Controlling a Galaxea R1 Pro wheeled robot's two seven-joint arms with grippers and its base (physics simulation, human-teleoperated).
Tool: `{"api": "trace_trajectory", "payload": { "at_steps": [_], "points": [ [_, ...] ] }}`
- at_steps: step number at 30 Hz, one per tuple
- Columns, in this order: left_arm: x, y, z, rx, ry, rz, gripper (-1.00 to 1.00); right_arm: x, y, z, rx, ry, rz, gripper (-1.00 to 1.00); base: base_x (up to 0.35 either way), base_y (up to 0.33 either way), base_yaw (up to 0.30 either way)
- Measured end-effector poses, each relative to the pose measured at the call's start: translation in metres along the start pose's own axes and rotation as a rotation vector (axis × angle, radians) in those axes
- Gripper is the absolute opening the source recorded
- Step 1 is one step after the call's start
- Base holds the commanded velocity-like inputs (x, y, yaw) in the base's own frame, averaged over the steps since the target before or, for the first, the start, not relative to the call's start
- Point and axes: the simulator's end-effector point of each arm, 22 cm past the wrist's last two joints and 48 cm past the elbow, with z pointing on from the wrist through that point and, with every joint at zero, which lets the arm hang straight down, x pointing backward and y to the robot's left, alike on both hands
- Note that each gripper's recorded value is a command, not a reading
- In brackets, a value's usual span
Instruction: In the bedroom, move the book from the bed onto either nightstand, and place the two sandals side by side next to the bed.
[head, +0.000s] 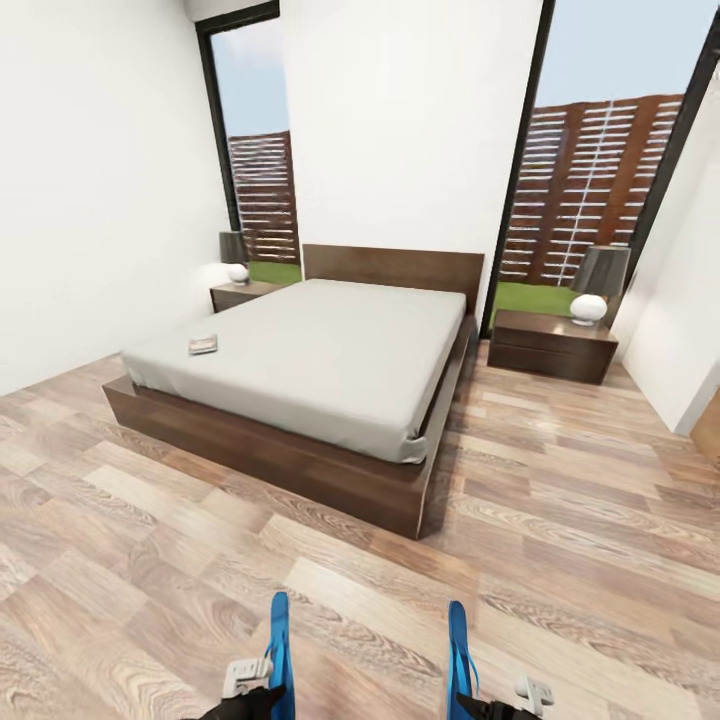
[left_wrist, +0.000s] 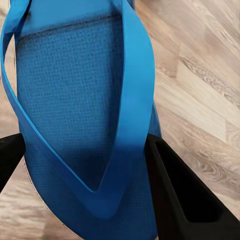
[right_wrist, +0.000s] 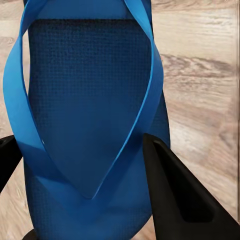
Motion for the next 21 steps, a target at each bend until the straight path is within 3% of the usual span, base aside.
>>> {"api": "trace_trajectory", "payload": {
  "at_steps": [21],
  "points": [
    [0.0002,-0.0003,0.0005,-0.003,-0.017,0.014,-1.00,-0.0026,-0.0047,-0.0029,0.008,-0.005,0.000,-1.00,0.000,0.000,-0.263]
  ]
}}
